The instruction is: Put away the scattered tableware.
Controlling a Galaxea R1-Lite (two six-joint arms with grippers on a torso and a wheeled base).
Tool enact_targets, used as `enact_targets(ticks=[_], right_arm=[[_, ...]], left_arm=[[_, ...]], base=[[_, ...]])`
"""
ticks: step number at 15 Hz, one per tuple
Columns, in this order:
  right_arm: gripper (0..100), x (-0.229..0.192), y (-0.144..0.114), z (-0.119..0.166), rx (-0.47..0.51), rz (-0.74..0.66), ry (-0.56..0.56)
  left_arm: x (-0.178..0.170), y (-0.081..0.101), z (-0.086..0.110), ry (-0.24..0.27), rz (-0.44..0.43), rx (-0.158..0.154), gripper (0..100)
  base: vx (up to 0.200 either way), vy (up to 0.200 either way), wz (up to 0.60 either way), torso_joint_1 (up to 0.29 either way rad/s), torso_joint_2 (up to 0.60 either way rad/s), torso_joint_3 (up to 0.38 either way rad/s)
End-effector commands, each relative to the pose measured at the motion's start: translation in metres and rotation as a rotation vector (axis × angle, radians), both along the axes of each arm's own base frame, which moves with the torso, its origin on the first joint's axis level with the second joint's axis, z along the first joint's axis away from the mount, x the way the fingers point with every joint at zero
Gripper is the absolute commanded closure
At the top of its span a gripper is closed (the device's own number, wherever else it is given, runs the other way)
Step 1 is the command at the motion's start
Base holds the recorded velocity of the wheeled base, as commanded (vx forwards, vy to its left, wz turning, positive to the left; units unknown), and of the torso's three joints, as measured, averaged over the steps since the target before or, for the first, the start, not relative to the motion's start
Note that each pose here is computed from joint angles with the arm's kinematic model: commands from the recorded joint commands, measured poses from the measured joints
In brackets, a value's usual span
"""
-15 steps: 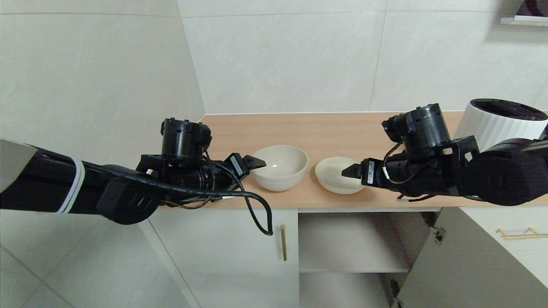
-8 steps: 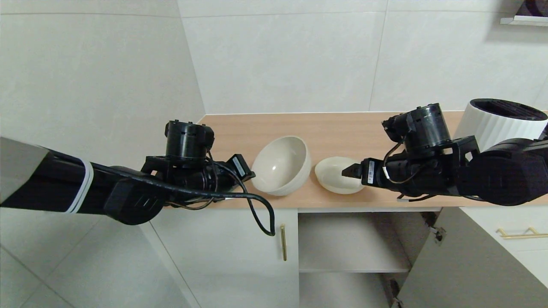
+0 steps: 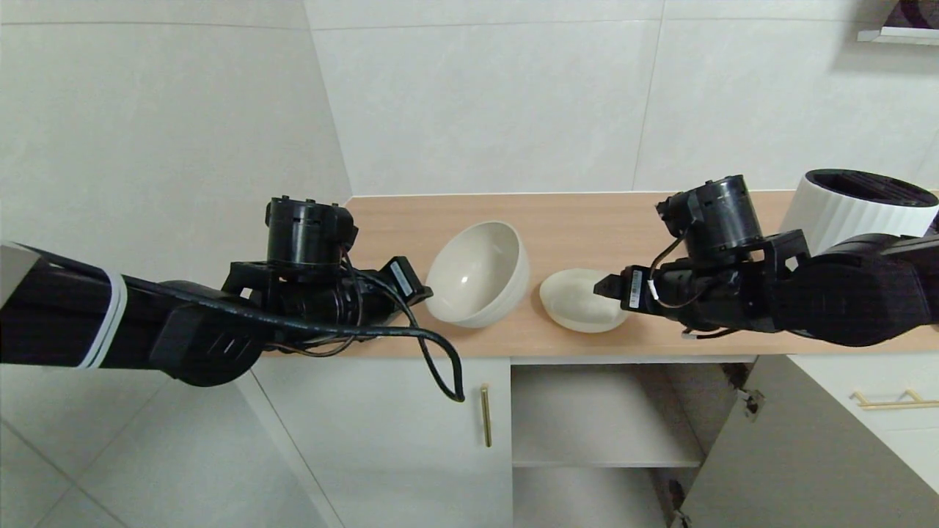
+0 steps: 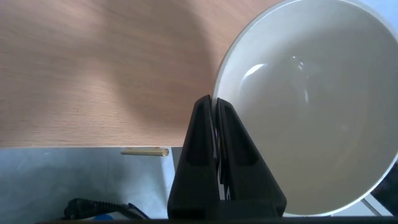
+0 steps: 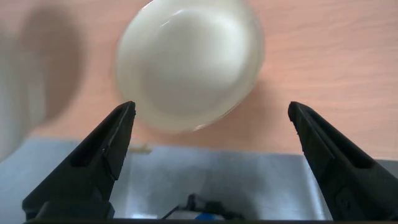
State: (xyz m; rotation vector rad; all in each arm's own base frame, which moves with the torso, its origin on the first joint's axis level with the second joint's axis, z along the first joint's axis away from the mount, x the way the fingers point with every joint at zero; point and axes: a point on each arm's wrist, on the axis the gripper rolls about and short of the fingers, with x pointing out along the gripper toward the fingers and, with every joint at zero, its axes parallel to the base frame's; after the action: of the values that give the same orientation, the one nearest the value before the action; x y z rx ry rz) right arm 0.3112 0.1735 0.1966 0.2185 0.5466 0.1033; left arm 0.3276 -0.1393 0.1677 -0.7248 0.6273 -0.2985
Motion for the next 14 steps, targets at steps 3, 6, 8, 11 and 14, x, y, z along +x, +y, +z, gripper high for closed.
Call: enact_targets(ticks=[3,6,8,11,14], right_arm=[[0,0.022,0.009,-0.024,-0.073,-0.079,0.021],[0,0.031,0.005,-0.031,-0.086,-0.109,0.032],[0,0.034,0.004,-0.035,-0.09,-0.115,0.038],[0,0.037,0.002,-0.037,-0.091,-0.122,0.042],[100,0.037,0.002,-0.037,-0.09,-0.122,0.042]], left_arm=[[-0.002,0.001,0.004,-0.009,0.0,-0.004,100],[-0.002,0.001,0.004,-0.011,0.0,-0.005,100],[-0.002,0.001,0.004,-0.011,0.0,-0.005,100],[-0.003,0.001,0.005,-0.012,0.0,-0.005,100],[-0.003,0.001,0.005,-0.012,0.0,-0.005,100]], base=[[0.0,0.0,0.0,0.0,0.0,0.0],[0.0,0.0,0.0,0.0,0.0,0.0],[0.0,0.0,0.0,0.0,0.0,0.0],[0.0,0.0,0.0,0.0,0.0,0.0],[0.0,0.0,0.0,0.0,0.0,0.0]])
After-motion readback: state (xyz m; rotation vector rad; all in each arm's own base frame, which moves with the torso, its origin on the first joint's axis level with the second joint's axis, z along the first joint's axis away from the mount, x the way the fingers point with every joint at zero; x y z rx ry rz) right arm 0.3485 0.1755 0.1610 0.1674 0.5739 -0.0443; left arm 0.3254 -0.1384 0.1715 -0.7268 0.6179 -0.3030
